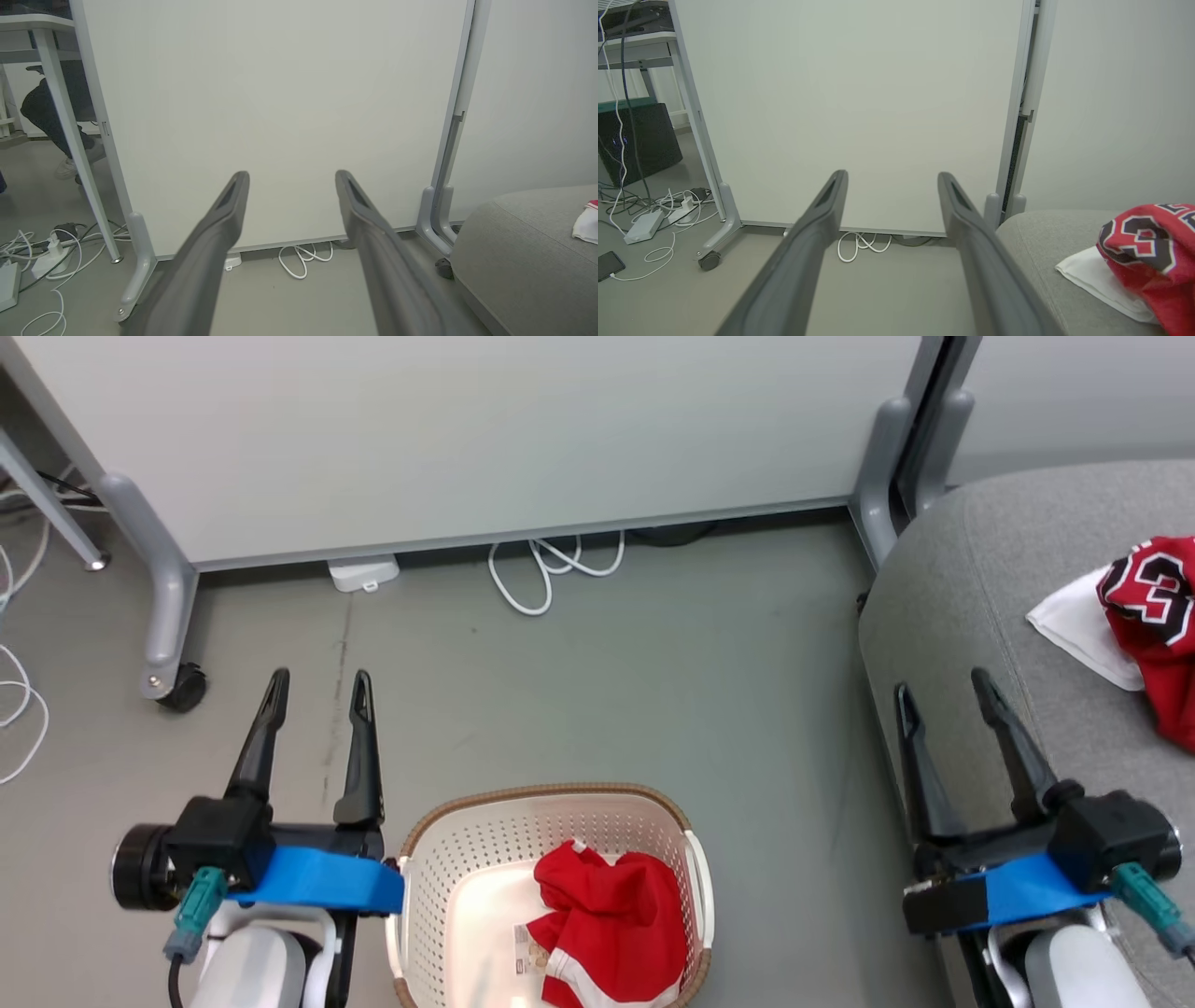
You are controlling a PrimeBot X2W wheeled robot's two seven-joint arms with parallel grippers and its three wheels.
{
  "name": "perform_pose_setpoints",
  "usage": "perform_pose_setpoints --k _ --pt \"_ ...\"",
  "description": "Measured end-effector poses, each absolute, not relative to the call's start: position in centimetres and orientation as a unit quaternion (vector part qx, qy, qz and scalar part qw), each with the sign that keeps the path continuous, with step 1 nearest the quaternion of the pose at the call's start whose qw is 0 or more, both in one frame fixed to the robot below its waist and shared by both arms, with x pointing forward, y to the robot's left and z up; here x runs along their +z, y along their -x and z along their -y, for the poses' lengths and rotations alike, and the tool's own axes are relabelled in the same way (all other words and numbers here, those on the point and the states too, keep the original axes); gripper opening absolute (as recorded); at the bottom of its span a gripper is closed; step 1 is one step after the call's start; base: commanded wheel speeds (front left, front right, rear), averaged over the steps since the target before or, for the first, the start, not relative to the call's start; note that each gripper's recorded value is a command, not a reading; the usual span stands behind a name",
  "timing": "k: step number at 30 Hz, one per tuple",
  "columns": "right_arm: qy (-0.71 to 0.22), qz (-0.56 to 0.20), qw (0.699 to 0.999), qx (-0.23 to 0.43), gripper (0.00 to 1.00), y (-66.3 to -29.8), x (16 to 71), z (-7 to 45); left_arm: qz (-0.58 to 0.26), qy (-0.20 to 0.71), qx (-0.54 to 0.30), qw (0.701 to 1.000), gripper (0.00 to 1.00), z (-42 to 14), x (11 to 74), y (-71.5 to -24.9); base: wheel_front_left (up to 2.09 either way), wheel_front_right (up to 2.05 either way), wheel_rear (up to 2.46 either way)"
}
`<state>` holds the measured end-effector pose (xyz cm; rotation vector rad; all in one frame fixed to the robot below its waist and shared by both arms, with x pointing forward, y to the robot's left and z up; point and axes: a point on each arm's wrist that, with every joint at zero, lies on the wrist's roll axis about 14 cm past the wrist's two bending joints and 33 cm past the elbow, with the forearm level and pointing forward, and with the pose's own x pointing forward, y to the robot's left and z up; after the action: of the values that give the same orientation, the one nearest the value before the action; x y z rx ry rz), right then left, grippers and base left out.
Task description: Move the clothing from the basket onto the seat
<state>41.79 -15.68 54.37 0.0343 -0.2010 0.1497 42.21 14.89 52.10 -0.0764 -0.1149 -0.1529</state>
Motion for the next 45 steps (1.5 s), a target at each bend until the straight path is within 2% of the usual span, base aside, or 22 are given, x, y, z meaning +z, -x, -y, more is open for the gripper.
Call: perform_pose_setpoints --k 9,27,38,45 --pt "-0.031 0.069 0.994 0.079 1.00 -40.6 52.4 14.9 0.040 0.043 -0.052 0.997 1.00 -16.4 50.8 -39.9 0.00 0.00 0.00" --pt "-0.042 0.044 0.995 0.073 1.00 -39.5 50.8 15.2 0.024 0.043 -0.049 0.998 1.00 -16.6 49.7 -39.1 0.00 0.00 0.00" --pt "-0.047 0.037 0.996 0.072 1.00 -39.6 50.4 15.2 0.010 0.040 -0.057 0.998 1.00 -16.2 48.7 -39.5 0.00 0.00 0.00" --pt "-0.048 0.043 0.995 0.072 1.00 -40.9 50.6 15.2 -0.004 0.042 -0.101 0.994 1.00 -13.1 47.8 -41.8 0.00 0.00 0.00"
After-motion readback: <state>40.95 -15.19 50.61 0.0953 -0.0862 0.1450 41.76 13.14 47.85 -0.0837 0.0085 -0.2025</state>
